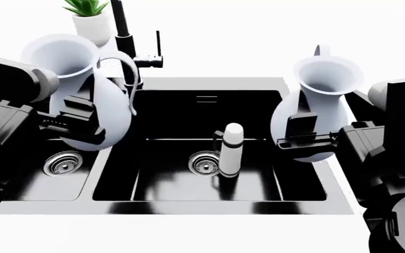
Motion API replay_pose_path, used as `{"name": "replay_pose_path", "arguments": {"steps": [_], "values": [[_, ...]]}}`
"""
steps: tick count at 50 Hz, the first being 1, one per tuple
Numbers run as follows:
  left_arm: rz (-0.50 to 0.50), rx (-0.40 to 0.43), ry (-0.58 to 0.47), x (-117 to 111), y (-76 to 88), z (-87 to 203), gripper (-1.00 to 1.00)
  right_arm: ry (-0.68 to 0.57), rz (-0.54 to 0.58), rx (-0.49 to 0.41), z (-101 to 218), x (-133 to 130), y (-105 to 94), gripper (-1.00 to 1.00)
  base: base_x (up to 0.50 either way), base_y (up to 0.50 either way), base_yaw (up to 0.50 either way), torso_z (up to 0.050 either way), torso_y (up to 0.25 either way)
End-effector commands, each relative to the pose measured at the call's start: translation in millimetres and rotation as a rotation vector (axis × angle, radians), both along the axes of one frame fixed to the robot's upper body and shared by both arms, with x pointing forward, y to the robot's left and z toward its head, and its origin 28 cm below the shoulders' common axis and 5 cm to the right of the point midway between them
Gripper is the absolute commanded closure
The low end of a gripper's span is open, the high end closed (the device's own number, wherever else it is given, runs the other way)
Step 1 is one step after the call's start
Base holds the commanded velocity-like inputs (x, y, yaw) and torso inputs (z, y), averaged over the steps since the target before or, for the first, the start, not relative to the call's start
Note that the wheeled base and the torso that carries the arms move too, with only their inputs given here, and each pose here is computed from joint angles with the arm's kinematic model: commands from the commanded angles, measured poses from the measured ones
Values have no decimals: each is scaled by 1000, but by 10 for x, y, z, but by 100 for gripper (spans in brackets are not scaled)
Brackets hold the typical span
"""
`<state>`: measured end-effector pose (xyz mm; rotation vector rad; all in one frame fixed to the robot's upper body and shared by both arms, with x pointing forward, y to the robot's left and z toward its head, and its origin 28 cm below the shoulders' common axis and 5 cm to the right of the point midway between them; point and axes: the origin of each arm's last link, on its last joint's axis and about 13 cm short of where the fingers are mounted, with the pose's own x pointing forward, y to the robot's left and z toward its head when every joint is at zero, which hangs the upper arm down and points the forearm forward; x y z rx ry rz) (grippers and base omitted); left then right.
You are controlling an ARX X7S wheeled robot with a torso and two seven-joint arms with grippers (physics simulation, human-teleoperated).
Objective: Pick the pitcher and pitcher and place them in the sink. Then turn on the water.
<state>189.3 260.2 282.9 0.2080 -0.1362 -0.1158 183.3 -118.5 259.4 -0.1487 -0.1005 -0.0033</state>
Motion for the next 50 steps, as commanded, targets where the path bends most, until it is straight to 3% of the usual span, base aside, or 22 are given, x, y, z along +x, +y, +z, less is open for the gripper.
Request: {"name": "replay_pose_path", "arguments": {"steps": [1, 50], "values": [[15, -14, -13, 4, 14, 15, 100, -18, -9, -7, 18, 7, -9, 100, 0, 500, 0, 0, 10], [19, -18, -3, 11, 29, -12, 100, -12, -4, 13, 23, 17, 4, 100, 0, 490, 0, 0, 1]]}}
